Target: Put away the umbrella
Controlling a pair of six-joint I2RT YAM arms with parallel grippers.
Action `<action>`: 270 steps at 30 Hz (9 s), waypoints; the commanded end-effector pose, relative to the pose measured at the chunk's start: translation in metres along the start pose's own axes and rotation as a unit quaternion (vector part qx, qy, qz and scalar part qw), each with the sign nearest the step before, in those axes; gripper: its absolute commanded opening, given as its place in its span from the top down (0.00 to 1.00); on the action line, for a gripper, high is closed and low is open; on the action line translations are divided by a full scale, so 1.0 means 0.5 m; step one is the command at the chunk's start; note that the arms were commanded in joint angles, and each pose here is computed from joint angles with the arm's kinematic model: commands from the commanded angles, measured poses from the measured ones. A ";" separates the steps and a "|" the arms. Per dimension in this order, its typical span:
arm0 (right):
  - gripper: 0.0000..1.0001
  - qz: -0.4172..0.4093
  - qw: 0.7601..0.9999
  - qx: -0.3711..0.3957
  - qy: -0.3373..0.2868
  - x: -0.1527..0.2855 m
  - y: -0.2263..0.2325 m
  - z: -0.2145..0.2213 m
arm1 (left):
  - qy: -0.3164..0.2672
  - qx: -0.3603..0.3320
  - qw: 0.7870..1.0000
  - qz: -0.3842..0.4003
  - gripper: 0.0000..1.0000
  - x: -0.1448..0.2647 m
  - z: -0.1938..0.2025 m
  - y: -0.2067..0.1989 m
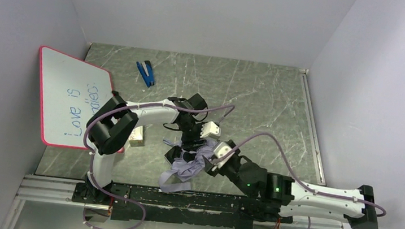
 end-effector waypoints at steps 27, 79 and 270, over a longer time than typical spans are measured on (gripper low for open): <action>0.31 0.076 0.762 -0.638 0.083 -0.077 0.001 0.088 | 0.001 0.033 0.920 -0.390 0.95 0.089 0.052 0.281; 1.00 0.090 0.726 -0.630 0.260 -0.102 0.141 0.312 | -0.004 0.000 0.920 -0.392 0.95 0.101 0.051 0.266; 0.83 -0.383 0.860 -0.039 0.334 -0.306 -0.097 0.472 | -0.092 -0.233 0.773 -0.583 0.03 0.123 -0.089 -0.012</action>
Point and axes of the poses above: each gripper's point midway between its finger pads, its own x axis back along the fingers, its own y axis along the line the jaws close on, z = x × y, the point moved 2 cm from there along x, back along the fingers, and after that the axes turned 3 degrees about x, right-handed, at the moved point
